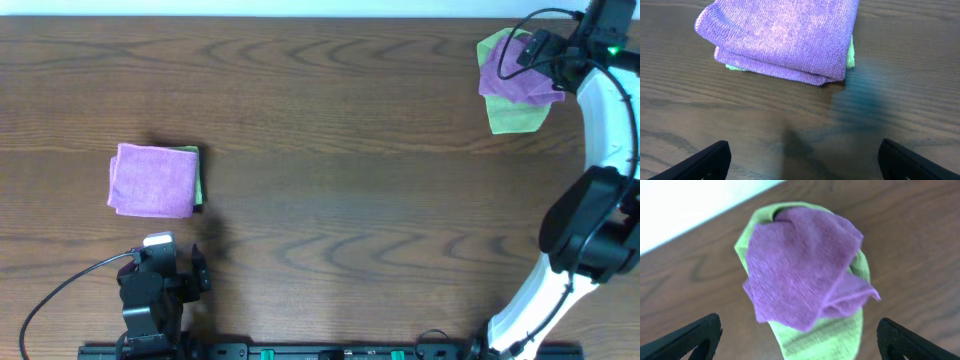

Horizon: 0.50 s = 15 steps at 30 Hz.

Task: Fold the cloth
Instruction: 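Reach the right gripper to the crumpled pink cloth at top right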

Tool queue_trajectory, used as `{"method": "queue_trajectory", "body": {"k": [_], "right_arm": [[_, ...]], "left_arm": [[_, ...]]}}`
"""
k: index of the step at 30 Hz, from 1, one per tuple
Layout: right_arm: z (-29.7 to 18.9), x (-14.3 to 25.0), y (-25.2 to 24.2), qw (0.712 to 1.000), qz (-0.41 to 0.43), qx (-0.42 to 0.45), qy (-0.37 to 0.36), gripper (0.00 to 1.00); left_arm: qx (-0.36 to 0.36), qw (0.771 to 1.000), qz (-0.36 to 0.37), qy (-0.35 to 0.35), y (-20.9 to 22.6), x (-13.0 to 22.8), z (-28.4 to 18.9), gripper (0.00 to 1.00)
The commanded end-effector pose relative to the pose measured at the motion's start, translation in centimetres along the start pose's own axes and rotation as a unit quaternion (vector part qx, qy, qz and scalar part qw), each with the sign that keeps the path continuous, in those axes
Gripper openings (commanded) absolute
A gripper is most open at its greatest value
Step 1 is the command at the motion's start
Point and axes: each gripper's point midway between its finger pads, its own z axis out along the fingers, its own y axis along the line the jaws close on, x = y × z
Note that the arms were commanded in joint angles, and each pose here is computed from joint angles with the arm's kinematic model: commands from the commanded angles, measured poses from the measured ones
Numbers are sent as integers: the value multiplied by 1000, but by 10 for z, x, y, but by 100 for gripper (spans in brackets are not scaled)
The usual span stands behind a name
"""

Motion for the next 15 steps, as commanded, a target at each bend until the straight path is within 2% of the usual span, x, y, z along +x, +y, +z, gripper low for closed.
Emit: {"method": "queue_trajectory", "body": {"k": [1, 15], "right_arm": [[20, 3, 2, 1000, 26, -13, 6, 99], [94, 40, -2, 998, 49, -20, 40, 96]], "left_arm": [[-6, 1000, -2, 8, 2, 6, 2, 95], [-6, 1000, -2, 8, 2, 6, 2, 95]]}}
